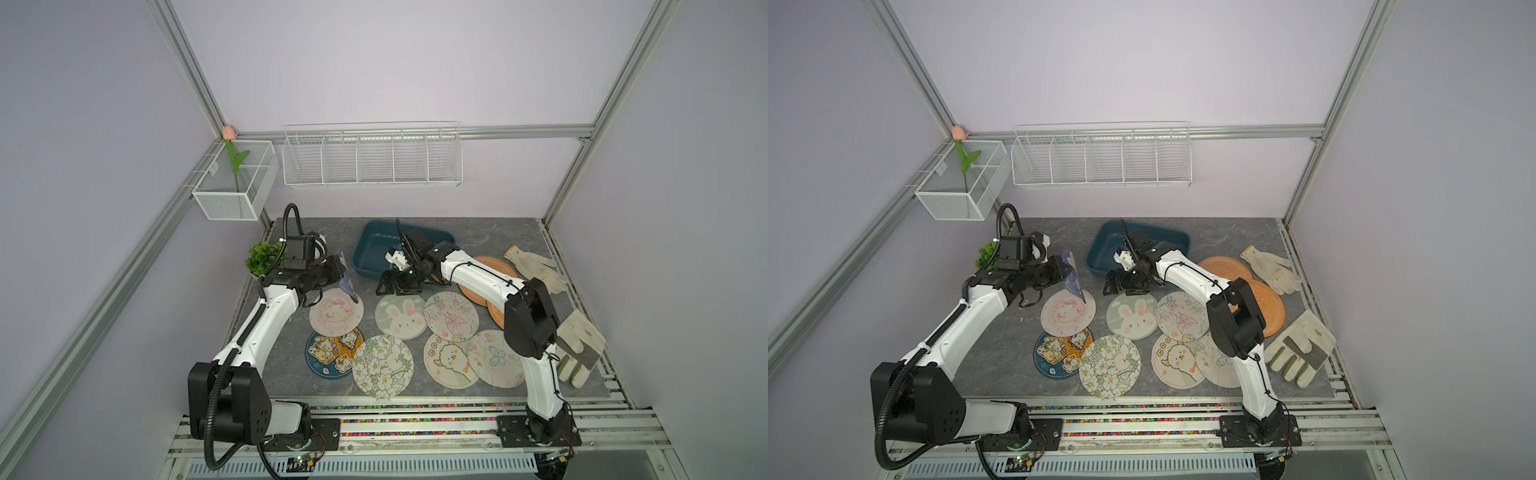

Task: Put the coasters into the storage box
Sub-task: Pick up the coaster from the coaster, then place the coaster in the storage box.

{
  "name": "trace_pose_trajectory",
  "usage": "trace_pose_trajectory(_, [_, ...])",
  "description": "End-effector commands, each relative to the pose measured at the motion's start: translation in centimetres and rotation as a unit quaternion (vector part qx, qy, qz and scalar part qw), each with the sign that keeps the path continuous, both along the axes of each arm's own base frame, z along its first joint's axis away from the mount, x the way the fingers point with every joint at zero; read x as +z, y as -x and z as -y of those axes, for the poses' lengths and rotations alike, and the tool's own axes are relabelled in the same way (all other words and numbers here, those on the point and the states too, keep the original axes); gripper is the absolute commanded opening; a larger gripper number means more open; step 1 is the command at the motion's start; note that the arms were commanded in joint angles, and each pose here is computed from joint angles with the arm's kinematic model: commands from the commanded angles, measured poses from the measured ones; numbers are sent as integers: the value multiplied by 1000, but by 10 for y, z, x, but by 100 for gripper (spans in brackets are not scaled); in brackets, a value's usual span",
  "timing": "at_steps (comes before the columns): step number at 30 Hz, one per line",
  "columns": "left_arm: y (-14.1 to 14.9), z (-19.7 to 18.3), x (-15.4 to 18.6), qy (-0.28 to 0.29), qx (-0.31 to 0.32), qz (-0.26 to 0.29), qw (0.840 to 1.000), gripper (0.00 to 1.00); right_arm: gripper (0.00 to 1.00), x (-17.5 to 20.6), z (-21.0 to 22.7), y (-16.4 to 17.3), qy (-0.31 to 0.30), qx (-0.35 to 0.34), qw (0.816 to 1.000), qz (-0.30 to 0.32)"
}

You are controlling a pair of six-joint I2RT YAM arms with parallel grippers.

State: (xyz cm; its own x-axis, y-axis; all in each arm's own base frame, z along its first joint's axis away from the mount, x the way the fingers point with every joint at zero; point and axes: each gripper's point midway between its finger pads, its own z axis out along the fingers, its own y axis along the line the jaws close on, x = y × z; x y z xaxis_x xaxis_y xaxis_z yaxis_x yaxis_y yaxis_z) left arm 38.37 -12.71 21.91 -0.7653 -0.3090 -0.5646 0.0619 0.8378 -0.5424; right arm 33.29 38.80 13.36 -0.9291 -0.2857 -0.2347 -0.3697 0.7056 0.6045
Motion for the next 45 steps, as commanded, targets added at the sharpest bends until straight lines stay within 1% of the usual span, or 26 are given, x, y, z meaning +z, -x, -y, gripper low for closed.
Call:
trace_pose_trajectory(1, [-14,16,35,19,-17,30,999,0,85,11,14,7,-16,-3,1000,0])
trace_pose_trajectory(5, [-40,35,54,31,-35,52,998,0,86,18,32,13,-21,-21,1000,1])
trace_pose_trajectory(9, [-64,62,60,40,-59,65,995,0,86,24,48,15,-20,-35,999,5])
trace_pose_trajectory(12, [-80,89,61,48,-83,71,993,0,87,28,61,15,-18,-49,999,12])
trace_pose_trajectory(19, [-110,150,46,61,-134,68,987,0,87,36,91,13,-13,-86,996,21])
trace_pose_trajectory(23, [-125,179,36,80,-156,64,982,0,87,36,107,13,-8,-106,994,21])
trace_pose_trajectory(27, [-135,208,23,102,-179,57,977,0,88,36,118,13,-3,-121,992,23])
trace_pose_trajectory(30, [-140,225,10,107,-194,50,974,0,88,36,124,13,1,-127,992,24])
trace_pose_trajectory(34, [-147,233,-14,104,-199,34,974,0,88,35,131,14,6,-136,990,24])
trace_pose_trajectory(36, [-148,230,-27,87,-196,26,976,0,88,35,133,14,8,-139,990,24])
trace_pose_trajectory(41, [-150,207,-61,14,-175,8,984,0,88,32,135,13,11,-142,990,22])
trace_pose_trajectory(45, [-154,176,-91,-46,-145,-18,988,0,88,30,136,11,13,-144,989,21])
